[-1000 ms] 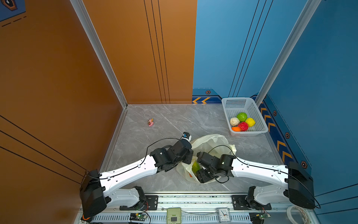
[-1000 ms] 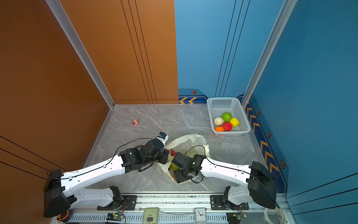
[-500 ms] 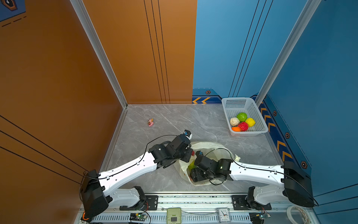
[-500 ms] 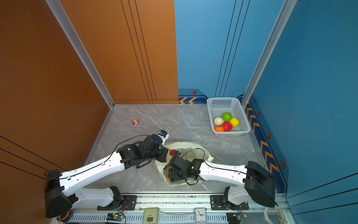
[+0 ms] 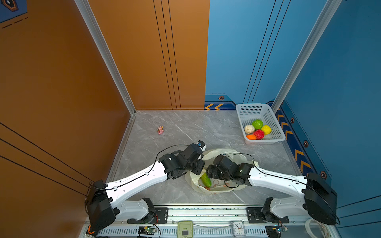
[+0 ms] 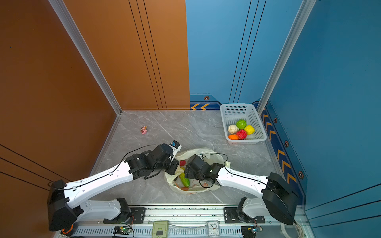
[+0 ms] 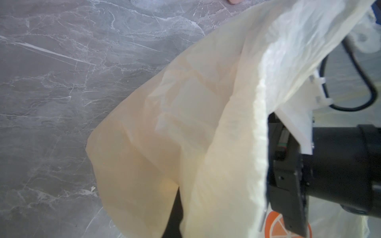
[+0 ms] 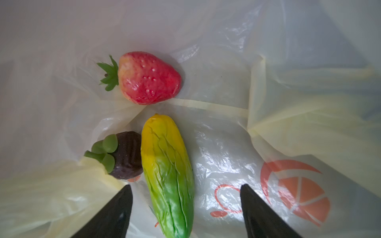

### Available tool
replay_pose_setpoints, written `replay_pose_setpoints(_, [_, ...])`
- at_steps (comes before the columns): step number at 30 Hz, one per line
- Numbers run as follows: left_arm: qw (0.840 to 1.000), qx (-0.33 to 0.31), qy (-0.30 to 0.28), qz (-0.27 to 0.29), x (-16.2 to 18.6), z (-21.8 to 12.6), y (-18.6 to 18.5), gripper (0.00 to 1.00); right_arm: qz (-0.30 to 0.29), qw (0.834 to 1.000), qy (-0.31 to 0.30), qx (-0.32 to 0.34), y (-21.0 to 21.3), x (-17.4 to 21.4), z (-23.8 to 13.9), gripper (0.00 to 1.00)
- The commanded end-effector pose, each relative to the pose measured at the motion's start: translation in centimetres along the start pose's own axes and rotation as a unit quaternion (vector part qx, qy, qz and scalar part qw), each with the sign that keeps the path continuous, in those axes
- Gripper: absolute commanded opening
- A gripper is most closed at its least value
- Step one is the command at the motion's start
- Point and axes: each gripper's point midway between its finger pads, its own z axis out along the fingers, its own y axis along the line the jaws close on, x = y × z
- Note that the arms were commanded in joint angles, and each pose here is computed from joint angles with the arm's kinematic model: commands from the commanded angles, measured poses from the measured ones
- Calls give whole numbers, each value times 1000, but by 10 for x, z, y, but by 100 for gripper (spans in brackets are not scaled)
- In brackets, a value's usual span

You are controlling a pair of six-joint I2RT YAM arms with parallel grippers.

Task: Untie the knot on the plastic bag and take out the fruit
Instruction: 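Lower the right gripper into the bag and grasp the green-yellow bitter melon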

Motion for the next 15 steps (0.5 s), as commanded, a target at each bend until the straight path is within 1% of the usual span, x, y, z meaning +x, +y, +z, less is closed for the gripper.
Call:
replay_pose_setpoints(1, [1000,-1,12,6,8,6,3,0,-7,1000,-4,-16,19,-5,8,82])
replay_pose_setpoints(5, [1000,1,10,5,9,8,3,0,-23,1000,0,-15,32,-7,22,82])
replay_pose_setpoints(11, [1000,5,6,5,11,7,3,0,-30,999,15,3,36,-4,47,82])
replay_pose_setpoints(13, [1000,5,6,4,13,7,4,0,-30,999,25,12,35,-1,55,81])
replay_pose_setpoints(15, [1000,3,5,3,15,7,6,0,-29,999,34,15,35,3,61,76])
